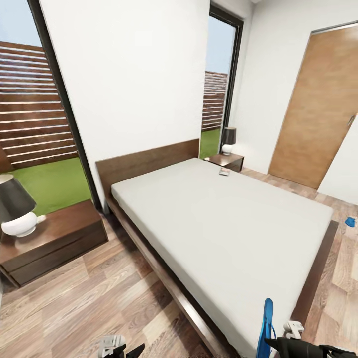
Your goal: In the bedroom, move the book from the bed onto either nightstand, and place the two sandals side by side next to the bed.
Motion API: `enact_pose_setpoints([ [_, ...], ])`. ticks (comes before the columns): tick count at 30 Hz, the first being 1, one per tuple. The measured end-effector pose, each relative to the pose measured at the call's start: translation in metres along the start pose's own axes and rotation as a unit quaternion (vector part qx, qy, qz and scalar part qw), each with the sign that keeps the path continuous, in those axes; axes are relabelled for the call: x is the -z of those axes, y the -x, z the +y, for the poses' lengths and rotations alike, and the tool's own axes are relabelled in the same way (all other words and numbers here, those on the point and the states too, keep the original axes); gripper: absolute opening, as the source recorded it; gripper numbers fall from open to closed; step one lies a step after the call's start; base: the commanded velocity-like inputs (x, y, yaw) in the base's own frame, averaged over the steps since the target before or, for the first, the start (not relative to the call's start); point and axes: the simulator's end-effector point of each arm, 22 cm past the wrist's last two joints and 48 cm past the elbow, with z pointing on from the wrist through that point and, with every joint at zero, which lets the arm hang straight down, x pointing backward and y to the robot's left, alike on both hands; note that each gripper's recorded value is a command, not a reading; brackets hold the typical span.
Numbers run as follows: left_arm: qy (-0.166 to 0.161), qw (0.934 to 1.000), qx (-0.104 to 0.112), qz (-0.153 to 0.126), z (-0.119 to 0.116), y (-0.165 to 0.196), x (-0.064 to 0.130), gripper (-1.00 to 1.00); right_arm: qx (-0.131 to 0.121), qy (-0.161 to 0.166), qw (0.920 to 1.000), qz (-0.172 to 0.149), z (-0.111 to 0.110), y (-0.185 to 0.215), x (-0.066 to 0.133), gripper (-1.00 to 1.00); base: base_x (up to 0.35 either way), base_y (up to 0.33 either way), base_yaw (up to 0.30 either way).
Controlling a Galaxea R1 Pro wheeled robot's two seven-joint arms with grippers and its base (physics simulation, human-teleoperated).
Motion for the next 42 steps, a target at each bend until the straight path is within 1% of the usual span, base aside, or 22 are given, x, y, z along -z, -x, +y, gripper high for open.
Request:
enact_pose_setpoints([
  [42, 0.005, 0.9998, 0.011, 0.015, 0.006, -0.014, -0.003, 1.00, -0.012, -0.010, 0.9998, 0.014, -0.012, -0.014, -0.003, -1.00, 0.000, 0.000, -0.219],
])
